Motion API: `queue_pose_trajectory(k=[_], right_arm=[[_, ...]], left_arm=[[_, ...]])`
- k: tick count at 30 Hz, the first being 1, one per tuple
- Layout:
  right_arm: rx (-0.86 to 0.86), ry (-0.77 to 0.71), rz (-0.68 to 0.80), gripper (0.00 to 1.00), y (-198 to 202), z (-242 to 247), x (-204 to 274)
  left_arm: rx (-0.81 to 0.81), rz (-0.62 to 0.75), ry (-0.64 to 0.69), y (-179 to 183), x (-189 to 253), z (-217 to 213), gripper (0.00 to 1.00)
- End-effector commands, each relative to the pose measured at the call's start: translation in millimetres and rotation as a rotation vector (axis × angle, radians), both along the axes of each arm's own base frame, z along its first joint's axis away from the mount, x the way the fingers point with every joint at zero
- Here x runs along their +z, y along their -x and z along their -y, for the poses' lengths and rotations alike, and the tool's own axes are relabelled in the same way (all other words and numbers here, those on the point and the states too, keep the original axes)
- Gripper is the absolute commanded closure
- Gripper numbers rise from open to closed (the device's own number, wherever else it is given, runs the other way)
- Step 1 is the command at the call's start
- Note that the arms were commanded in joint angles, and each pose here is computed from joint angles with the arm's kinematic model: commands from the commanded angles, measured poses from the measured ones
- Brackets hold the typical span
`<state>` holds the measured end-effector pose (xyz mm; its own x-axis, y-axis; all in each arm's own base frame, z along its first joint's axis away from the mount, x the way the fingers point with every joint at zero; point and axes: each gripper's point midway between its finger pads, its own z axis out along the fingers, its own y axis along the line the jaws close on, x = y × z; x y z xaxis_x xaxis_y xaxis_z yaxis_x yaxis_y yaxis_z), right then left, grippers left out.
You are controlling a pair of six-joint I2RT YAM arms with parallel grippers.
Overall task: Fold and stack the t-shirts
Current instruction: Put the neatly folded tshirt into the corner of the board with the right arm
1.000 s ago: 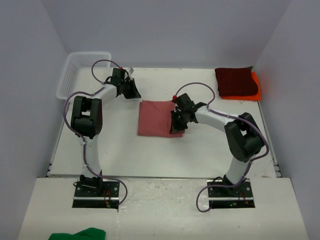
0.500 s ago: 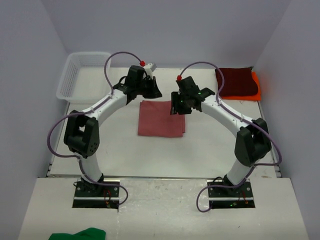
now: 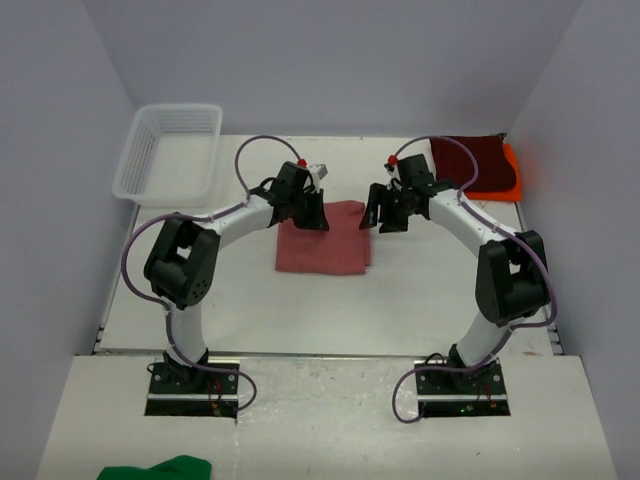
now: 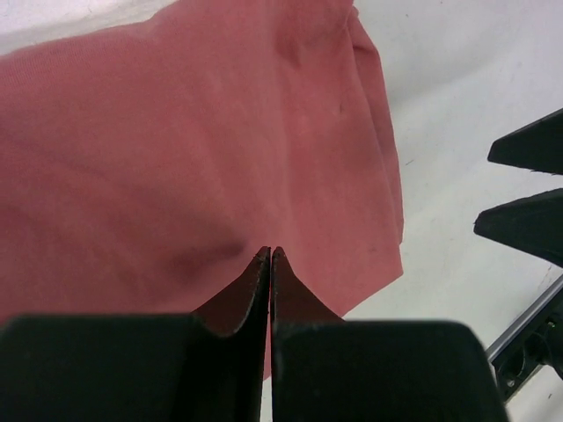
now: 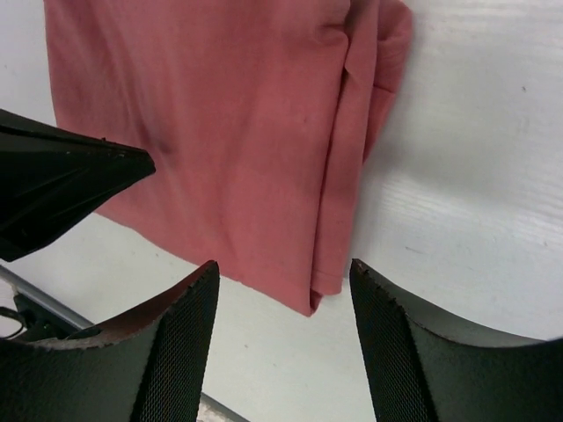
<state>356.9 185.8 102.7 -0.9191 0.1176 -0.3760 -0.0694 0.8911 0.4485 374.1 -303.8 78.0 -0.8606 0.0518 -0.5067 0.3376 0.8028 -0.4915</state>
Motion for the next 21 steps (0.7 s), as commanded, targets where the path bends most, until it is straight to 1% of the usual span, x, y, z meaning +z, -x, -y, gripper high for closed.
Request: queue_pose_trajectory(k=[1,5,9,10,11,12,14,21], right_arm=[[0.085,-0.099,0.005,0.38,-7,-15,-9],[0.085,-0.105,-0.038,0.37,-12,-18,-28],[0.052,-0.076,-0.069,0.36,-19,-12,-44],[0.041,-0.072,-0.095,0.36,-18,-11,-50],[0.038,-0.071,-0.102,0.34,-19,-10,-51],[0.031,-0.065,-0.104,0.30,-21,-9,-52],[0.032,-0.064,-0.135,0.27,-19,-8,-57],[0.039,-0.070,-0.173,0.25,-16,-10,-68]], left_arm=[[0.013,0.049,-0.005,-7,6,0,1.00],[0.021,0.045,-0.032,-9,-1,-4,1.00],[0.015,0.024,-0.046,-9,-12,-3,1.00],[0.014,0.021,-0.049,-9,-14,-3,1.00],[0.015,0.012,-0.057,-9,-18,-4,1.00],[0.014,0.009,-0.063,-9,-20,-4,1.00],[0.022,0.000,-0.081,-11,-24,-6,1.00],[0.086,-0.042,-0.154,-13,-39,-18,1.00]])
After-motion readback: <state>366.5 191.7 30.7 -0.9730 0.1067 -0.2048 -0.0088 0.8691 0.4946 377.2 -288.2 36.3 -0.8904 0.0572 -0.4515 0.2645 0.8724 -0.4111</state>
